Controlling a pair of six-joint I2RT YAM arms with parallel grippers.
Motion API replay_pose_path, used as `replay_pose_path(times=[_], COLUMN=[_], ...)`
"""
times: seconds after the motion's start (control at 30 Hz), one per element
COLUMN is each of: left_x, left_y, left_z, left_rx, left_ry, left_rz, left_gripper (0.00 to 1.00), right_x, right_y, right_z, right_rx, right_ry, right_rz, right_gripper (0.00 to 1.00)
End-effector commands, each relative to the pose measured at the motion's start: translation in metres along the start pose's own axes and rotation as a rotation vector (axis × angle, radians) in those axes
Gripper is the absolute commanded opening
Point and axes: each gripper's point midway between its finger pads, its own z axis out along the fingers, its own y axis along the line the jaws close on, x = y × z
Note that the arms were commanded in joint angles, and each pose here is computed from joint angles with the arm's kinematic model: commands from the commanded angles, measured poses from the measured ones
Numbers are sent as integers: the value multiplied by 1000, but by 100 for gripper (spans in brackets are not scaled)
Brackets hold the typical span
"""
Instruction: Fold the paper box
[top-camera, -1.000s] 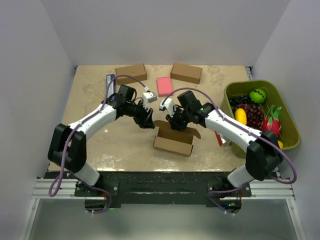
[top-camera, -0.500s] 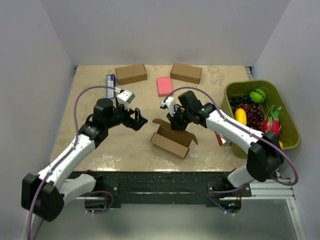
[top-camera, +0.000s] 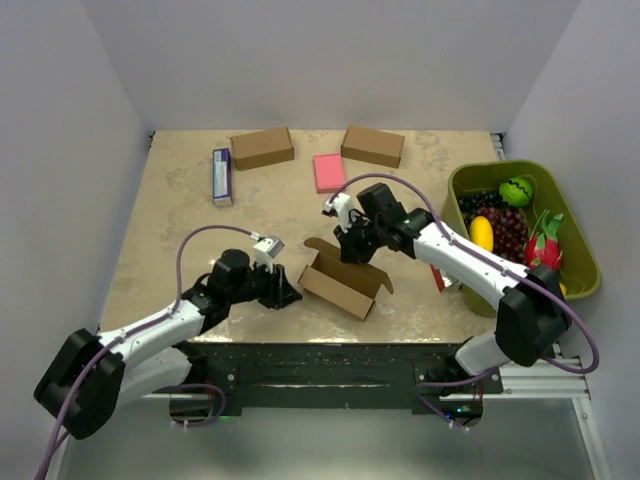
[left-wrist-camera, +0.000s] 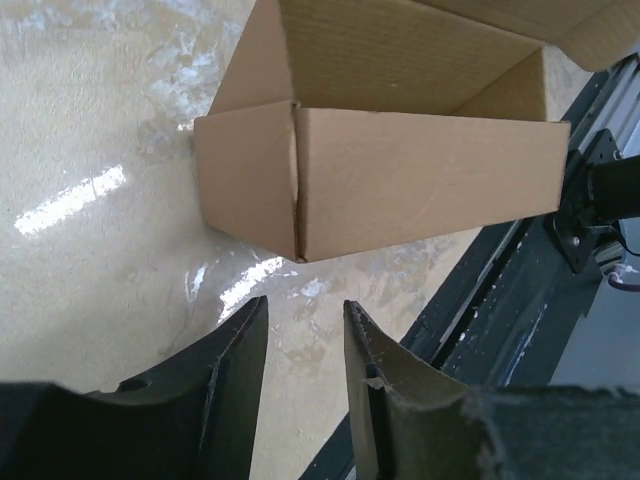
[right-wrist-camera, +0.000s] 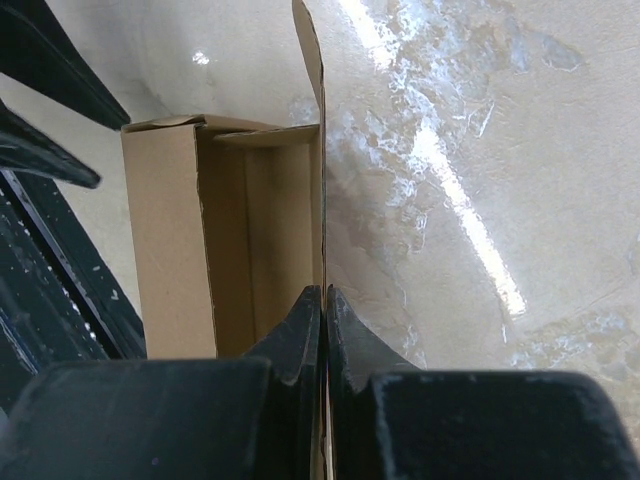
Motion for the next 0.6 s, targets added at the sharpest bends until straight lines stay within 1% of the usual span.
replay_pose_path(times=[0.0,0.3,0.4,0.43,0.53,0.57], left_x=[-20,-33,-36,-37,-39,-39], left_y=[-13,-19,-21,-23,-25,-26], left_z=[16,36,40,41,43,44], left_rx=[80,106,111,114,116,119], left_ry=[-89,-113,-114,-117,-129,-130], left_rz=[-16,12,20,22,21,22], left_gripper=[37,35,35,34,33,33], right_x=[-13,-13,-8,-6,-1,0], right_y=[12,31,39,42,45,47], right_z=[-8,-10,-7,-6,-4,-3], right_rx=[-29,-75,-92,-97,-95,-98], right_ry=[-67,-83,-68,-62,-50,-45], right_rz=[20,37,44,47,63,67], right_gripper=[3,16,23,28,38,43])
